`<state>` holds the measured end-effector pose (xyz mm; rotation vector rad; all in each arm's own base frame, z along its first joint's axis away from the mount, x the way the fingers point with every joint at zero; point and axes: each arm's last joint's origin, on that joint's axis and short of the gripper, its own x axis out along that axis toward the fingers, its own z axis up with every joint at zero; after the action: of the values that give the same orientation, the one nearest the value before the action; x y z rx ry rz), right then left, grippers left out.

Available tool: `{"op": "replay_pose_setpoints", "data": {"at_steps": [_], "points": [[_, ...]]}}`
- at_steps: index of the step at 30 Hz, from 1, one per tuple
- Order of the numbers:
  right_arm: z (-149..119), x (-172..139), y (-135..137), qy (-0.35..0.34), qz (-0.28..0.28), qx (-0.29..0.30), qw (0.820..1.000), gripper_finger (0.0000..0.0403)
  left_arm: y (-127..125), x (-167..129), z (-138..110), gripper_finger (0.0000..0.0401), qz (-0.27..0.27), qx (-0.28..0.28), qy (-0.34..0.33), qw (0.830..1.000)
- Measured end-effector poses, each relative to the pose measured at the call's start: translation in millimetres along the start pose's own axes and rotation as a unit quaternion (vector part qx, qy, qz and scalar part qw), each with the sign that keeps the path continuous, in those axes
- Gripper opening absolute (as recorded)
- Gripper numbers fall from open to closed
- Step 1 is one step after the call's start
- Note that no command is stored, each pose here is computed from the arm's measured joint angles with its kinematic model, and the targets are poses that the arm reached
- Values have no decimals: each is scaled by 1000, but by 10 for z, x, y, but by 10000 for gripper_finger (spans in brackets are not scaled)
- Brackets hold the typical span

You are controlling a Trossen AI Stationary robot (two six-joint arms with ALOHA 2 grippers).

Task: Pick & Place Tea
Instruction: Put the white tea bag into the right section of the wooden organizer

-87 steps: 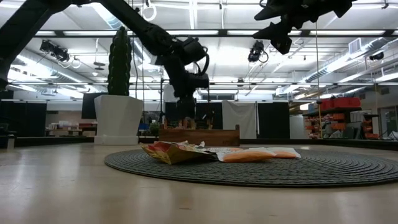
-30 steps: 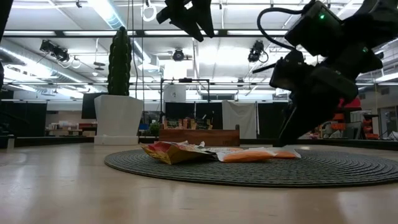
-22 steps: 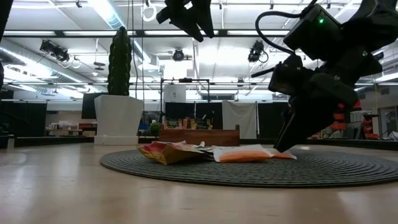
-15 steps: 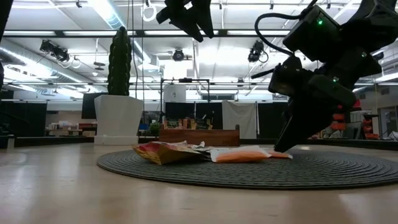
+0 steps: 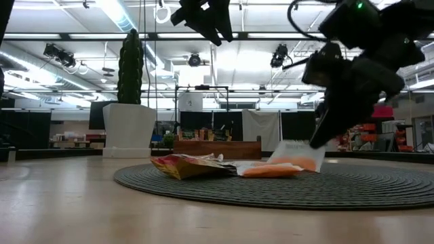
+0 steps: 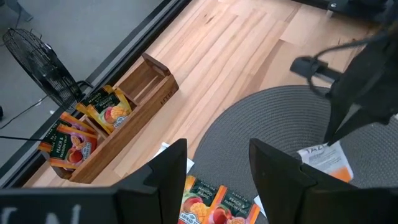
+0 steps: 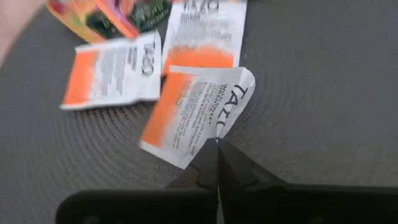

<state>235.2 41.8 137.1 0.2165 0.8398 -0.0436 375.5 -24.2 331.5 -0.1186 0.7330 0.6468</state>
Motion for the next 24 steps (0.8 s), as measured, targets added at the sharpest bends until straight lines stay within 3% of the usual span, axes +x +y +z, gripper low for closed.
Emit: {"op": "replay_pose_setpoints", "data": {"at_steps": [7, 13, 21, 24], "points": [[155, -327, -69, -42, -45, -18, 998, 1, 0, 0, 0, 177, 0, 1, 0, 1000], [595, -630, -235, -36, -111, -120, 986, 0, 4, 0, -7, 177, 2, 4, 3, 1000], [1102, -846, -792, -32, -207, -203, 957, 0, -3, -5, -11, 177, 1, 5, 3, 1000], [1205, -852, -1056, -27, -199, -214, 956, 0, -8, -9, -13, 177, 0, 5, 3, 1000]]}}
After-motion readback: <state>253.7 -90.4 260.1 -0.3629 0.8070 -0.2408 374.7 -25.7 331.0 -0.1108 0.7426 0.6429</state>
